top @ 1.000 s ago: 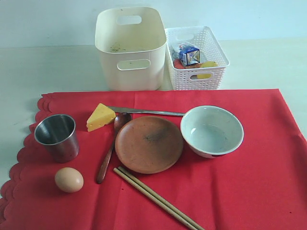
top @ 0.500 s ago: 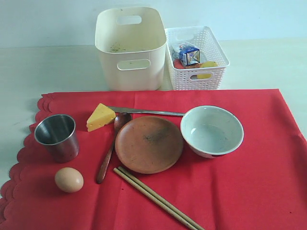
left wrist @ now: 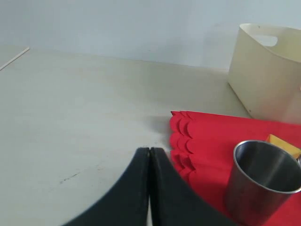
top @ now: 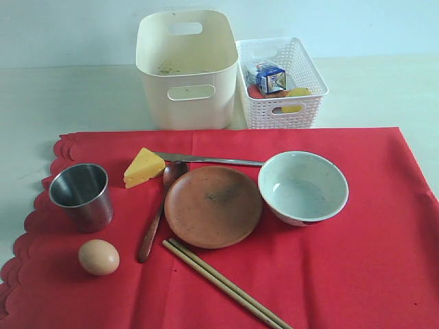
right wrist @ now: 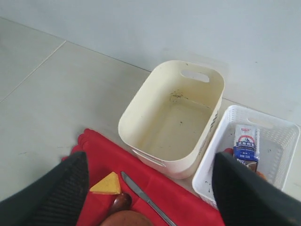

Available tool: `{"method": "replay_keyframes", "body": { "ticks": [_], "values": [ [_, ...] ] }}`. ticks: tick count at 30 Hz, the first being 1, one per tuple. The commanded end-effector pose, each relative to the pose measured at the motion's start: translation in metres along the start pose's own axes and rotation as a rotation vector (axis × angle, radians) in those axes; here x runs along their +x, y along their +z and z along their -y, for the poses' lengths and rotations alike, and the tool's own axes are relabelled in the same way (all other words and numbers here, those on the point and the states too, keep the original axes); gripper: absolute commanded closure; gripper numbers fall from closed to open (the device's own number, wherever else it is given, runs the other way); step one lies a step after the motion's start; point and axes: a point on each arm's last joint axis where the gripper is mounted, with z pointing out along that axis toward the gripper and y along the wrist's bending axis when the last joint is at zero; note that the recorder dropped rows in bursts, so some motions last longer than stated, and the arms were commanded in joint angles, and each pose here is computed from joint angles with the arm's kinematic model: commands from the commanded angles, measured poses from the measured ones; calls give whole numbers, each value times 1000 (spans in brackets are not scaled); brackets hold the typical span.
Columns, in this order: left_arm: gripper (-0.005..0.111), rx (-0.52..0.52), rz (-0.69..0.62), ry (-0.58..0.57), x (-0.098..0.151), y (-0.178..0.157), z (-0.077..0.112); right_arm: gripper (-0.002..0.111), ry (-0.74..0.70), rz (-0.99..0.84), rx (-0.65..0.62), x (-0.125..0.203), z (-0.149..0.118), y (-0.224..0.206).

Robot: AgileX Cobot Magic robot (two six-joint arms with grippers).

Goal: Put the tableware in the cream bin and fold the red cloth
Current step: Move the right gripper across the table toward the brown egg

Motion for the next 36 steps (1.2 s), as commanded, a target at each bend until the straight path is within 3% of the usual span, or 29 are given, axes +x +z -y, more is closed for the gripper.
{"method": "replay_keyframes", "body": {
  "ticks": [1, 11, 28, 36],
  "values": [
    [106, 7, 6, -1, 0, 0, 0, 38, -10, 39, -14, -3, -9, -14],
    [106, 7, 6, -1, 0, 0, 0, 38, -34, 93, -24, -3, -24, -40],
    [106, 7, 6, -1, 0, 0, 0, 38, -231, -29, -200, 14, -123, -7],
    [106, 7, 6, -1, 0, 0, 0, 41, -323, -165, -313, 35, -171, 43]
  ]
}}
